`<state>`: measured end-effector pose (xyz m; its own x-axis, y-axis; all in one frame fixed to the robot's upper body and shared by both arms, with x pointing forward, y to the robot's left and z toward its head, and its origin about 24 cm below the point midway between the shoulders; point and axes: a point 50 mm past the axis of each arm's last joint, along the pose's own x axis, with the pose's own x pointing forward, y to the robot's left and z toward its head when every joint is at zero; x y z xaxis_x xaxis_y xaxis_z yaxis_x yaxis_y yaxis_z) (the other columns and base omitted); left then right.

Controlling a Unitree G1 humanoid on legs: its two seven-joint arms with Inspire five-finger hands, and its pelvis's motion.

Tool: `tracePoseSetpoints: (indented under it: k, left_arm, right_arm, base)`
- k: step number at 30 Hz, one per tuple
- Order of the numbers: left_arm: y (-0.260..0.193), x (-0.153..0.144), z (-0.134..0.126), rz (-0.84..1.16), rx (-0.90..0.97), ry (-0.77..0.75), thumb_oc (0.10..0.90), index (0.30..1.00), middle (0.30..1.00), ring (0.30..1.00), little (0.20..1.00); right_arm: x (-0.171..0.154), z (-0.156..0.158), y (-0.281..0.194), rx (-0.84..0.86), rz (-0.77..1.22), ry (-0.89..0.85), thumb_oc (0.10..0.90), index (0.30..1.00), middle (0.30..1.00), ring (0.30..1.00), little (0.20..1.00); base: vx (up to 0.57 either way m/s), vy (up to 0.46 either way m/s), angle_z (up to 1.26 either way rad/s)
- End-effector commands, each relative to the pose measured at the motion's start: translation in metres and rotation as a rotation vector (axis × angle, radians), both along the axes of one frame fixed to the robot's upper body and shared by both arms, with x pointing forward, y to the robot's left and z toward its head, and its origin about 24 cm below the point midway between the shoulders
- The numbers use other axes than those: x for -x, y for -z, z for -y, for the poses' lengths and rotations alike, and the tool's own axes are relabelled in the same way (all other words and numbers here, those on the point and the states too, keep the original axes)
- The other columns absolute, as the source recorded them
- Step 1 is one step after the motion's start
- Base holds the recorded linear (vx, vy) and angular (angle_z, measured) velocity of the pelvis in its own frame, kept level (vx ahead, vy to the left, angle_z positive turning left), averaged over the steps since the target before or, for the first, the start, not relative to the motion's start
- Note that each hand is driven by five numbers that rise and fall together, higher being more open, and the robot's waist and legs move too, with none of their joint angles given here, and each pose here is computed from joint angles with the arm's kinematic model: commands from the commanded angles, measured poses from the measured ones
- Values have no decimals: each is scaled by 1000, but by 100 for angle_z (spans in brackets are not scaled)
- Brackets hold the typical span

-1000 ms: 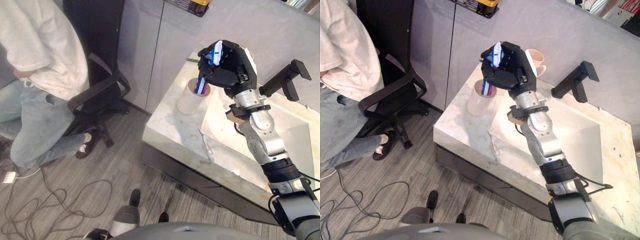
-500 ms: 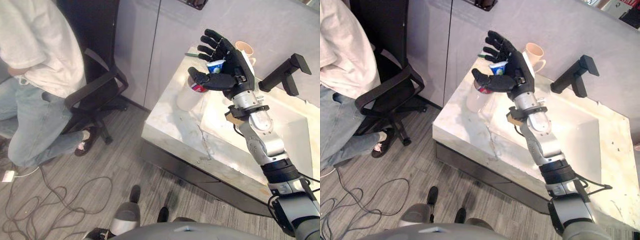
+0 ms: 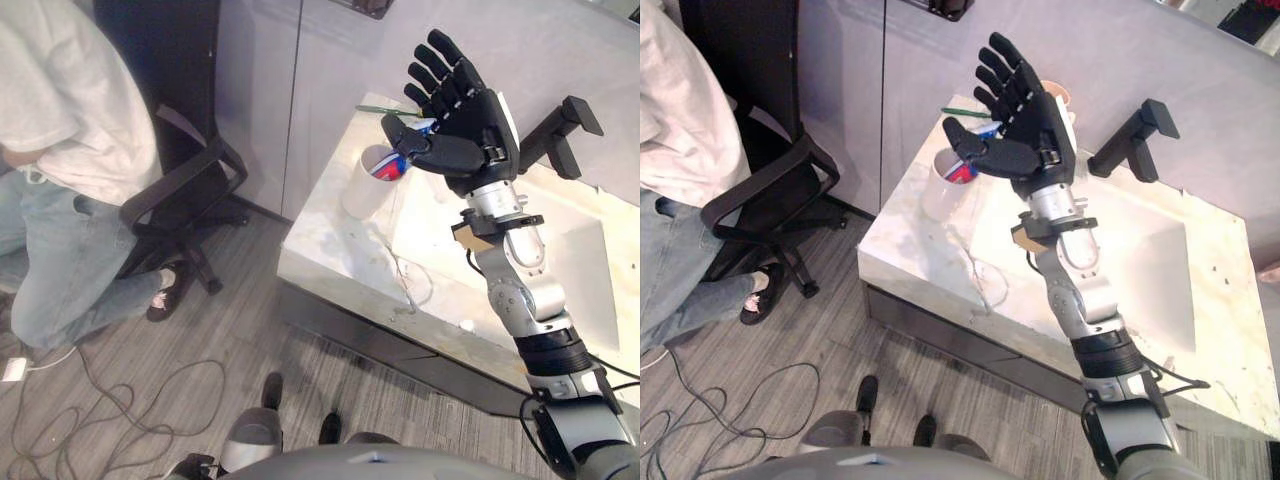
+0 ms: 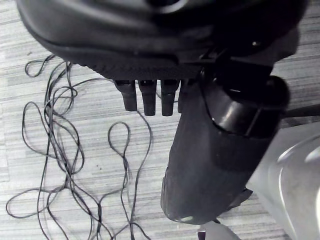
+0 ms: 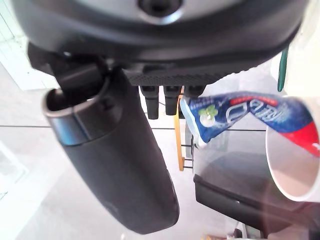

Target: Organize the bathroom.

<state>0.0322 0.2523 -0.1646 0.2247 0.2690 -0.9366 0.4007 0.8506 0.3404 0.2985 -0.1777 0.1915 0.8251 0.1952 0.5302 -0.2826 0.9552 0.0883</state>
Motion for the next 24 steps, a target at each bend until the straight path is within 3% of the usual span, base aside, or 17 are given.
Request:
tracePoseSetpoints:
  k: [1,6,15,19,24]
  left_arm:
    - [1,6,-2,-17,-32,5,800,900,900,900,900]
    - [-3,-16,-5,71,-43,41,800,900,900,900,900]
    - [-13,-56,-11,238,-1,-68,800,900,900,900,900]
    - [-16,-73,-4,295,18,-23,800,900,900,900,900]
    - [-24,-94,4,434,-69,139,800,900,900,900,900]
  right_arm:
    - [26,20,-63,-175,349,63,800,900,900,900,900]
    - [38,33,-69,-221,439,127,800,900,900,900,900]
    - [46,34,-93,-245,591,146,800,900,900,900,900]
    - [52,36,-108,-251,662,187,800,900,900,900,900]
    - [67,49,-119,-244,771,302,800,900,900,900,900]
  base:
    - [-335,-54,-20]
    - [-312,-46,-18]
    - [-414,-129,-36]
    - [-411,-151,-41]
    - [-427,-51,-13]
